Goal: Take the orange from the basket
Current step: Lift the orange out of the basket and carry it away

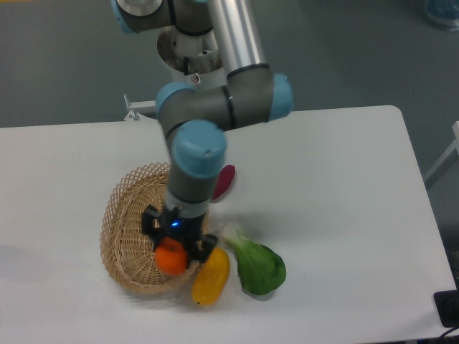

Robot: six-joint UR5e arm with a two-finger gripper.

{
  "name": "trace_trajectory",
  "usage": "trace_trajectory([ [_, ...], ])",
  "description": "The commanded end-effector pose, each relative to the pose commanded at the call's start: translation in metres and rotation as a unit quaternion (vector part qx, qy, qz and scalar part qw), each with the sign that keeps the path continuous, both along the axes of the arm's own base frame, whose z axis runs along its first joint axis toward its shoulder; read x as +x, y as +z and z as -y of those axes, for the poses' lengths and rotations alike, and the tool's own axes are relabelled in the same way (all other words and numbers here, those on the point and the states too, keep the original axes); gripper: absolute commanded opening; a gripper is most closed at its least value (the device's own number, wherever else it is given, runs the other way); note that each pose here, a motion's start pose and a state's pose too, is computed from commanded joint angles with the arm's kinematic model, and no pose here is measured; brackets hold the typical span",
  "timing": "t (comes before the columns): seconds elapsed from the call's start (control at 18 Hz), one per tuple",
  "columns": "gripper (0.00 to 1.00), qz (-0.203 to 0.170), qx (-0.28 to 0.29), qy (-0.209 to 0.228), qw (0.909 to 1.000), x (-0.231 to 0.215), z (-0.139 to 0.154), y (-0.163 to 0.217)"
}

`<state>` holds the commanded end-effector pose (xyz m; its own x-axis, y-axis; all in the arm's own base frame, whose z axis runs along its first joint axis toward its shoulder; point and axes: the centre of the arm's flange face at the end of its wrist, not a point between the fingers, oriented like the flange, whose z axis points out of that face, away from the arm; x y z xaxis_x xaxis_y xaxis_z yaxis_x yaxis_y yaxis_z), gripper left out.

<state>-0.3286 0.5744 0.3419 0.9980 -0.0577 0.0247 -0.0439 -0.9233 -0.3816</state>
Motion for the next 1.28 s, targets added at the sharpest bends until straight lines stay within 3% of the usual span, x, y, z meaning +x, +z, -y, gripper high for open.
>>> trace_trajectory([
  [0.28,0.28,-0.030,0.009,-0.021,0.9993,-0.033,0.018,0.011],
  [0.5,0.28,-0.079,-0.033,0.019,0.9962,-0.072,0.045,0.018],
  [0.89,0.27,-0.091,-0.074,0.072,0.9905,-0.141,0.112,0.012],
  [1.28,0.28,-0.077,-0.101,0.053,0.9905,-0.184,0.167,0.006],
])
